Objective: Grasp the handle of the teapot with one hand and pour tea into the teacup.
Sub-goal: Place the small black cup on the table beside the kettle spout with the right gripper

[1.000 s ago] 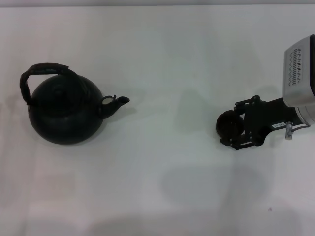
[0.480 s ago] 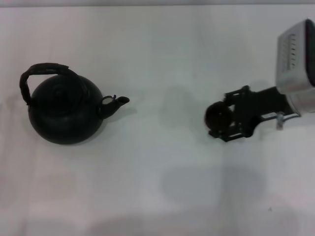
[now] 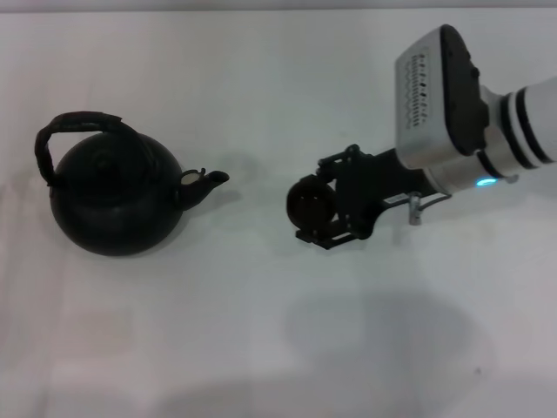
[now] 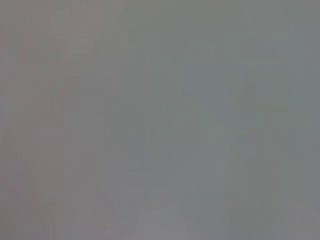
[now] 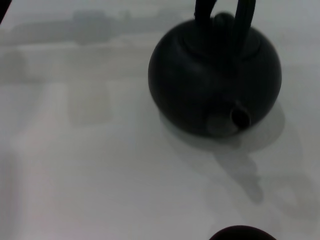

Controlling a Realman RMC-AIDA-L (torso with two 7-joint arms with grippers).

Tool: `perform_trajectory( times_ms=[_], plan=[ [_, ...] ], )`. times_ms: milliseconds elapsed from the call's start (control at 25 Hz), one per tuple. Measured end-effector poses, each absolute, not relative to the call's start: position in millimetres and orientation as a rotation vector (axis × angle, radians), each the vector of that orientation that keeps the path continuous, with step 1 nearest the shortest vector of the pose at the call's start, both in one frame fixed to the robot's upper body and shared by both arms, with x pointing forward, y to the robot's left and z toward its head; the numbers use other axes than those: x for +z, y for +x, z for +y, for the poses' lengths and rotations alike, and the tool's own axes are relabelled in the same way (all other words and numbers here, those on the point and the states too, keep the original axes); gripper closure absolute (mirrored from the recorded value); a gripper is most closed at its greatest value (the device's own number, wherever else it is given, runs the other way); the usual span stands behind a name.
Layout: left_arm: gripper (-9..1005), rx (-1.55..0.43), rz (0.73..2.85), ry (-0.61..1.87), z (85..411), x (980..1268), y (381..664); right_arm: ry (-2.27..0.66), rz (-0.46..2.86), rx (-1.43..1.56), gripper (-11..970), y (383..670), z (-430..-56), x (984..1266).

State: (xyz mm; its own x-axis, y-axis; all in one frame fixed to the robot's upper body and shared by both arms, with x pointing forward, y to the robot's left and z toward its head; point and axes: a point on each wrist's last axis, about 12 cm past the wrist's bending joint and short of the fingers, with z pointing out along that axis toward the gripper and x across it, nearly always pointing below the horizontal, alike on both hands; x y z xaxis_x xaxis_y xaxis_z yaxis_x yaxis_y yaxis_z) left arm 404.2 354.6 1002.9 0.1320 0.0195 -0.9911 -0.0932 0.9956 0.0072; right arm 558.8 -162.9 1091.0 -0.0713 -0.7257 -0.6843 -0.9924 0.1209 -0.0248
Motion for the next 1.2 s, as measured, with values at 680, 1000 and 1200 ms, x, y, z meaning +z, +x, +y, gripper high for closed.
perform_trajectory(
  times_ms=[680, 1000, 1200],
  plan=[
    [164, 0.074, 1.439, -0.058, 353, 1002, 404, -1.582, 1.922, 0.610, 236, 554, -160, 1065],
    [165, 0.069, 1.441, -0.064, 352, 1002, 401, -1.562, 1.945, 0.599, 235, 554, -163, 1059],
    [165, 0.068, 1.441, -0.065, 352, 1001, 401, -1.579, 1.946, 0.587, 235, 552, -161, 1056]
  ],
)
